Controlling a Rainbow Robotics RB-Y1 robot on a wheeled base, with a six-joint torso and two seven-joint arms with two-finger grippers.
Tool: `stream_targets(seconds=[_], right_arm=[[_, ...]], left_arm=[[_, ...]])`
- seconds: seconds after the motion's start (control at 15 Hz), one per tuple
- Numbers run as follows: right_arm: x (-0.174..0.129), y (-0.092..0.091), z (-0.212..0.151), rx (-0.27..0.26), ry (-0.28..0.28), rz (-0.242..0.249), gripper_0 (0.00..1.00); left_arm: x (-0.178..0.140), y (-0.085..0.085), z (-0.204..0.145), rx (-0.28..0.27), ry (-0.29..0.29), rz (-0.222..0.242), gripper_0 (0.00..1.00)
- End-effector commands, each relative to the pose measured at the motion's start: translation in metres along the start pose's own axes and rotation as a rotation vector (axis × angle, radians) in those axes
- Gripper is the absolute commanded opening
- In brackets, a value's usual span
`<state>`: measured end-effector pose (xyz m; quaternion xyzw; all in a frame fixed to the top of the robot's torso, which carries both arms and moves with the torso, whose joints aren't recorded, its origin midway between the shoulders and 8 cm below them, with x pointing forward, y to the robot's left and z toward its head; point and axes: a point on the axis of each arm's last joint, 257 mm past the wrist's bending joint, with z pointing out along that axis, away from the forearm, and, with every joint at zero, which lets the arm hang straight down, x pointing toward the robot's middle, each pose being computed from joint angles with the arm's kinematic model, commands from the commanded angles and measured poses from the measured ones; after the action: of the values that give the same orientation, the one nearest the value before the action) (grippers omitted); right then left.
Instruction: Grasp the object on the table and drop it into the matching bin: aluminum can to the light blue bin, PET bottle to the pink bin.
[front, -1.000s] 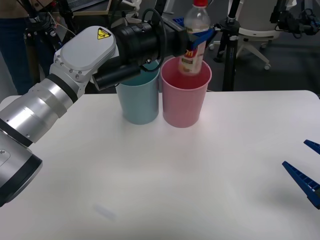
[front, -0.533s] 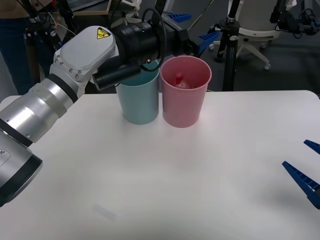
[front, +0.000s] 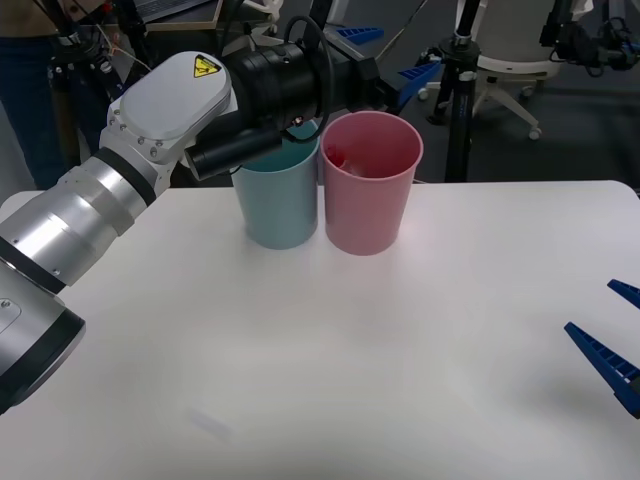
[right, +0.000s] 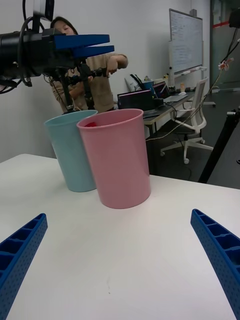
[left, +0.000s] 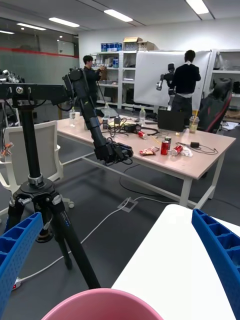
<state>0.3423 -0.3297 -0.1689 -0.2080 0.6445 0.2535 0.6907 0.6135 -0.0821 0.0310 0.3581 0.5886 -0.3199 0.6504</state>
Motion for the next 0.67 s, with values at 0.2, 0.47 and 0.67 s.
stream_targets(seconds=[0.2, 0.47, 0.67], right_arm=[[0.000, 0.000, 0.000, 0.000, 0.000, 0.000, 1.00], [0.000, 0.000, 0.000, 0.000, 0.000, 0.000, 1.00], [0.000, 0.000, 0.000, 0.000, 0.000, 0.000, 1.00]], left_arm=[[-0.002, 0.003, -0.006, 0.014, -0.003, -0.015, 1.00], [-0.009, 0.012, -0.026, 0.048, -0.009, -0.028, 1.00], [-0.013, 0.023, -0.046, 0.064, -0.021, -0.022, 1.00]])
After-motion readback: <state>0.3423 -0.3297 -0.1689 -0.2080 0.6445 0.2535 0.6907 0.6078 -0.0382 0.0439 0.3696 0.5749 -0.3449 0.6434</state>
